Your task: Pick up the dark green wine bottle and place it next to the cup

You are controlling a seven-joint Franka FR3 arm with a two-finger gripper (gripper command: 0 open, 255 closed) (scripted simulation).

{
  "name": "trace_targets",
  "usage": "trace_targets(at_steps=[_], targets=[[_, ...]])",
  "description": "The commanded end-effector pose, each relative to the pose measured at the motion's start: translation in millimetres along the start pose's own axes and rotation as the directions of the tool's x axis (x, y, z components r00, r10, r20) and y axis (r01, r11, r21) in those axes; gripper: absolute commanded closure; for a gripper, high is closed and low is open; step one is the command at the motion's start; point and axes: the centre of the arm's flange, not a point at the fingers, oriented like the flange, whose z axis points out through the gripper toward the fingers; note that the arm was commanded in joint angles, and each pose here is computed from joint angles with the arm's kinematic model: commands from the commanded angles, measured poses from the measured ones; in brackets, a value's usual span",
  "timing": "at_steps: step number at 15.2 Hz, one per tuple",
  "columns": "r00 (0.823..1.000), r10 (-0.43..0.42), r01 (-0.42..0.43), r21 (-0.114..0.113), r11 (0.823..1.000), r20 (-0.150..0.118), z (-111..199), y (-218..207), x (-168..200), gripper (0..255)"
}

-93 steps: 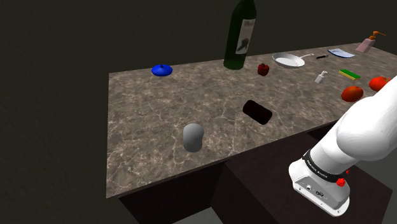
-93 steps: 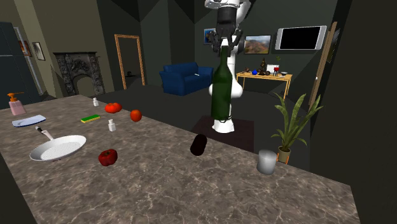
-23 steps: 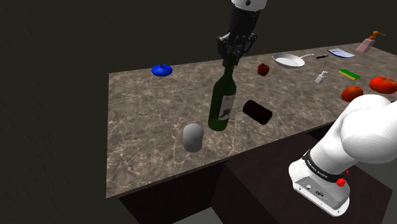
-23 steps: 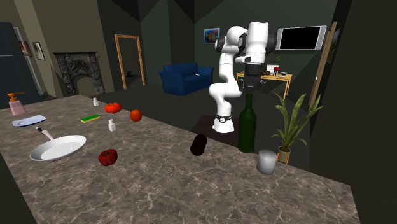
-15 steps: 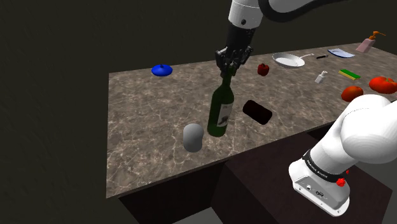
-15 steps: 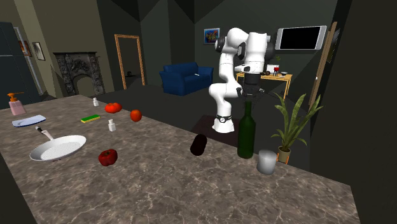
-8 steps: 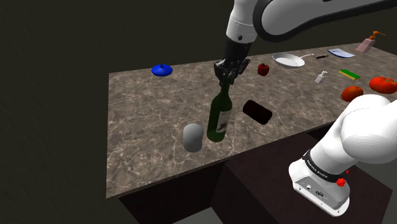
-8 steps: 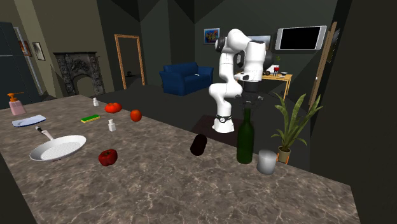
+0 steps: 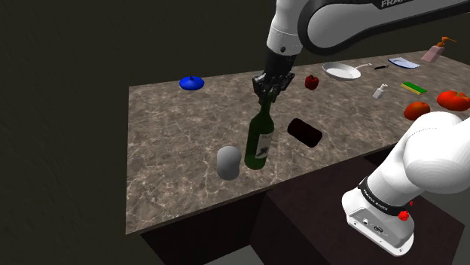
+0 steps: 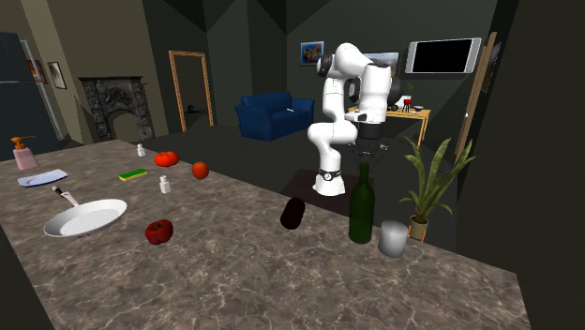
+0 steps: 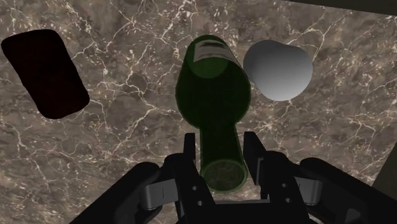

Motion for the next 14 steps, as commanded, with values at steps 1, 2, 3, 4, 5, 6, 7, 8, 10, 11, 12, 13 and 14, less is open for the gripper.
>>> trace_targets(at_steps=[1,2,3,4,5,6,7,8,10,11,12,13,14], targets=[[1.0,0.0,0.0,-0.001,1.0,0.001,0,0,0,0],[1.0,0.0,0.0,-0.001,1.0,0.001,0,0,0,0],[1.0,0.0,0.0,-0.001,1.0,0.001,0,0,0,0],[1.0,0.0,0.0,-0.001,1.0,0.001,0,0,0,0],[1.0,0.0,0.0,-0.001,1.0,0.001,0,0,0,0],[1.0,0.0,0.0,-0.001,1.0,0.001,1,0,0,0],[1.0,0.0,0.0,-0.001,1.0,0.001,-13,0,0,0],[1.0,0.0,0.0,-0.001,1.0,0.001,-26,0,0,0],[1.0,0.0,0.0,-0.001,1.0,0.001,-49,0,0,0],[1.0,0.0,0.0,-0.001,1.0,0.001,-49,0,0,0],[1.0,0.0,0.0,-0.001,1.0,0.001,-49,0,0,0],[1.0,0.0,0.0,-0.001,1.0,0.001,-49,0,0,0],[1.0,0.0,0.0,-0.001,1.0,0.001,-49,0,0,0]])
